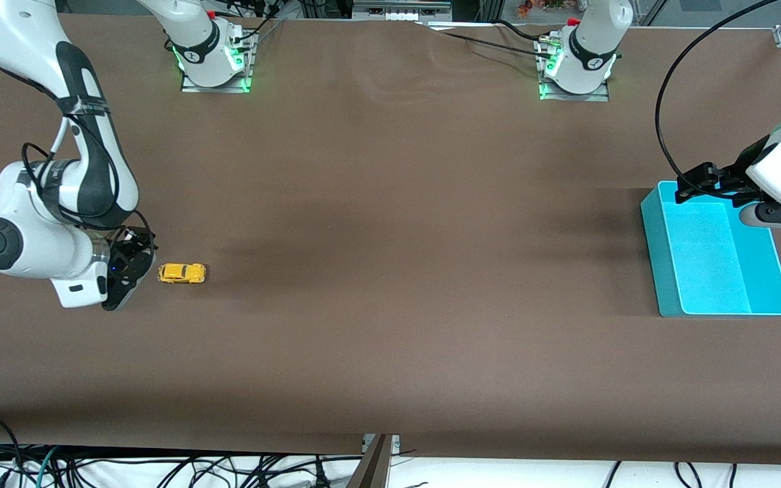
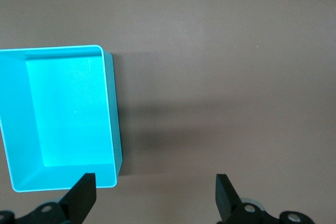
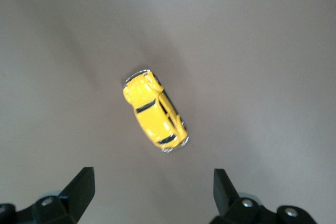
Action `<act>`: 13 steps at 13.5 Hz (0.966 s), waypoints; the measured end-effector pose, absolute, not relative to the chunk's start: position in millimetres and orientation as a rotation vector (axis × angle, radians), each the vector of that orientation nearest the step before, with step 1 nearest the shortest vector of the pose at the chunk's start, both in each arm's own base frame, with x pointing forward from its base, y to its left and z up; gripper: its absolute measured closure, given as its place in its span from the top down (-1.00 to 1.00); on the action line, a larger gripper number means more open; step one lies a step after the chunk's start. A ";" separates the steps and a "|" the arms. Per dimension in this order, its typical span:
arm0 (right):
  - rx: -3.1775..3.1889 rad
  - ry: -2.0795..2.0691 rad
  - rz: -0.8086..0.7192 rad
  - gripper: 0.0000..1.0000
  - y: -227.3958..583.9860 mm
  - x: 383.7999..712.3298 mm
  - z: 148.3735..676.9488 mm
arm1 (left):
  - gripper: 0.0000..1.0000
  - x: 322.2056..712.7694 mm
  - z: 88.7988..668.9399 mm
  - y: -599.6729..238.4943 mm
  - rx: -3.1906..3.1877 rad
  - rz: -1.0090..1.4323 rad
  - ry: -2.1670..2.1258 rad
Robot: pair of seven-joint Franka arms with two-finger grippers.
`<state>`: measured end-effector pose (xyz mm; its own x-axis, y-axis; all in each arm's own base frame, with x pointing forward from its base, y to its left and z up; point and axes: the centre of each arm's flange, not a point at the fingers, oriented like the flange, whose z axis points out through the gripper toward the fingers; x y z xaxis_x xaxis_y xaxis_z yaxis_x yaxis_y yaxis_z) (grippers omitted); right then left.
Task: Wind and store yellow beetle car
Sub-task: 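Move the right gripper over the yellow beetle car, then lower the right gripper and close it on the yellow car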
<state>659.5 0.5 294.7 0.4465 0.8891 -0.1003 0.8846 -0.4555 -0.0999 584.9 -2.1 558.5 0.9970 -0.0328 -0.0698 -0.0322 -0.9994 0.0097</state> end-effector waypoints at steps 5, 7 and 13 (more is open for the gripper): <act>-2.487 -1.942 0.072 1.00 1.3 651.5 261.7 | 1.00 584.9 558.5 -2.1 3.131 -0.110 -0.051; -2.447 -2.020 0.032 1.00 1.8 644.6 247.6 | 1.00 584.9 558.5 -2.0 3.131 -0.110 -0.051; -2.389 -2.129 -0.040 1.00 8.8 622.7 215.2 | 1.00 584.8 558.4 -2.0 3.131 -0.111 -0.051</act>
<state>622.7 8.8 215.2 0.1154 0.9931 -0.0202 0.9917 -0.1141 0.0600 584.8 -2.0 558.4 0.9970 -0.0325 -0.0708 -0.0319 -0.9994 0.0097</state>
